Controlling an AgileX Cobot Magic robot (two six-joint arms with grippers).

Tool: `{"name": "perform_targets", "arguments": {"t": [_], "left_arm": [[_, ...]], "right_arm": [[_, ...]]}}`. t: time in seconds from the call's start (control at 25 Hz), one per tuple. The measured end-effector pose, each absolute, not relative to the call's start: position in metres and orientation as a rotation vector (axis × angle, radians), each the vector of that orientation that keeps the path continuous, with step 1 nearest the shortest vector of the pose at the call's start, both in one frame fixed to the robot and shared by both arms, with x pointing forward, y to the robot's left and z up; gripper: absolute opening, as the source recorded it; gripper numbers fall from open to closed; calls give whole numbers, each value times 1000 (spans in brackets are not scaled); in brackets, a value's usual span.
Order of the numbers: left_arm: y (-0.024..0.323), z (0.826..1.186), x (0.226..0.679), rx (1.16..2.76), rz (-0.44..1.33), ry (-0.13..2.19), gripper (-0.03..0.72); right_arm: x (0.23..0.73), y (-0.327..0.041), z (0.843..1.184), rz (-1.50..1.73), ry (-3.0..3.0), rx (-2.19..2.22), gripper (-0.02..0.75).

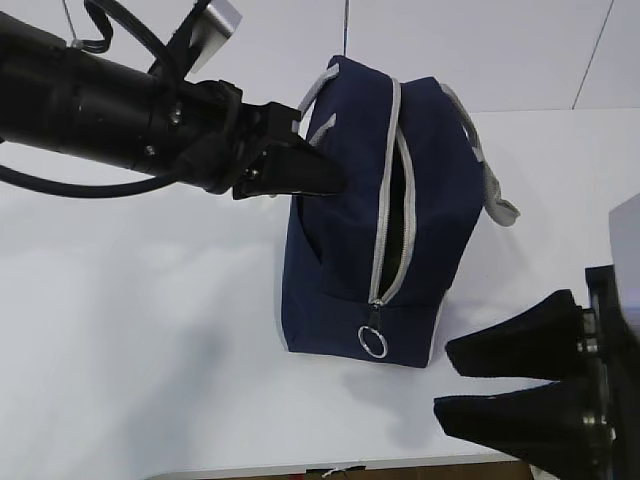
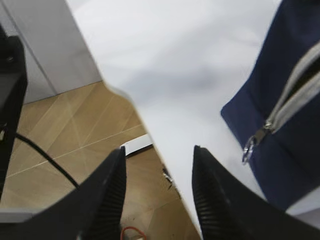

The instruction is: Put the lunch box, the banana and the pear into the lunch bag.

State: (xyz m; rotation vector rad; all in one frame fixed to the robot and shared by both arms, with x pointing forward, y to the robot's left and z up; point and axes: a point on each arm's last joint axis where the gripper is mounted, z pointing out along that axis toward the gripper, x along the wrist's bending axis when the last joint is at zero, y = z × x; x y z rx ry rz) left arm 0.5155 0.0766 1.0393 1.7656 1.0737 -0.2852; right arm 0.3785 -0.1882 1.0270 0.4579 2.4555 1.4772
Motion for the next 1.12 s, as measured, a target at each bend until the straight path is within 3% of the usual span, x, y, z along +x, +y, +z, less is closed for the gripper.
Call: {"name": "perform_targets", "arguments": {"t": [1.12], "left_arm": [[76,1040,513,1768,-319,1059,-9]], "right_arm": [[437,-178,954,1256,2549,534,369]]}}
